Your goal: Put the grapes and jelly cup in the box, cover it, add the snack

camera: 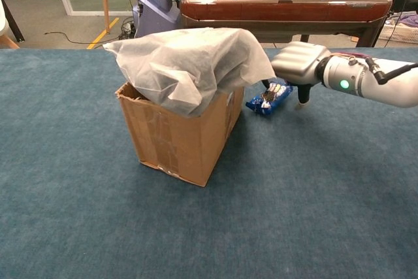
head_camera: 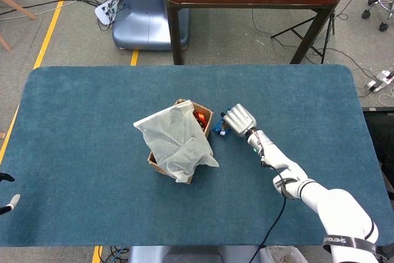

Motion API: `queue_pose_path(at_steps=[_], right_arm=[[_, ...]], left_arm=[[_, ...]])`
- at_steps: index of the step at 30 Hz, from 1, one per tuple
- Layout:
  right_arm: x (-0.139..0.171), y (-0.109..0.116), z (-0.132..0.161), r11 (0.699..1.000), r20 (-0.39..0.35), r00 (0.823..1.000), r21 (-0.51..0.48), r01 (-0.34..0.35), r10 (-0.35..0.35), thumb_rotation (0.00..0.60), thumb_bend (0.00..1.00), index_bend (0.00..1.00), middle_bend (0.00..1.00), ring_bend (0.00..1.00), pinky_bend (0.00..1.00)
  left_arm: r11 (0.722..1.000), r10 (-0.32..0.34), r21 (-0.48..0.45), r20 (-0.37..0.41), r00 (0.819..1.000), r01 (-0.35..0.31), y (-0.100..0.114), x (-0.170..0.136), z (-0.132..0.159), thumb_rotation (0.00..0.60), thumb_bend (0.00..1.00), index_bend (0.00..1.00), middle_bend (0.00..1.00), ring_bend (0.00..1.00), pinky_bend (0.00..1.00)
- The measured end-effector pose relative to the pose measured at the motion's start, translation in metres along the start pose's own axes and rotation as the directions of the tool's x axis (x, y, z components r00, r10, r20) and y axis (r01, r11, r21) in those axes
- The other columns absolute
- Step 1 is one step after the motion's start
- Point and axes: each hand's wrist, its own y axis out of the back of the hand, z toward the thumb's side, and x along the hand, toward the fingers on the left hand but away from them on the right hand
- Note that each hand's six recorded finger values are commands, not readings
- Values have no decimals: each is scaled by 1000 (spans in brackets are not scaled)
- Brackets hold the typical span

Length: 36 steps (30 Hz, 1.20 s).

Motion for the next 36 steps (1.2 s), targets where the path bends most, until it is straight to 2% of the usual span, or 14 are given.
queue_pose_path(at_steps=[9, 25, 36], right_arm=[[12, 13, -3, 999, -3, 999, -21, 39, -39, 600, 0, 434, 980, 980, 917], [-1, 11, 12, 998, 3, 1000, -61, 21, -21, 600, 0, 425, 980, 980, 917], [-8, 5, 8, 995, 28, 999, -96, -17, 20, 600, 0, 425, 979, 980, 917]], left_arm=[[1000, -5, 5, 2, 1000, 5, -2, 1, 1, 600, 225, 430, 380, 306, 461], [1000, -2, -2, -1, 1000, 2, -1, 0, 0, 600, 225, 430, 380, 306, 461], [1000, -4, -4, -16, 1000, 4, 0, 0, -3, 600, 225, 434, 380, 307, 461]])
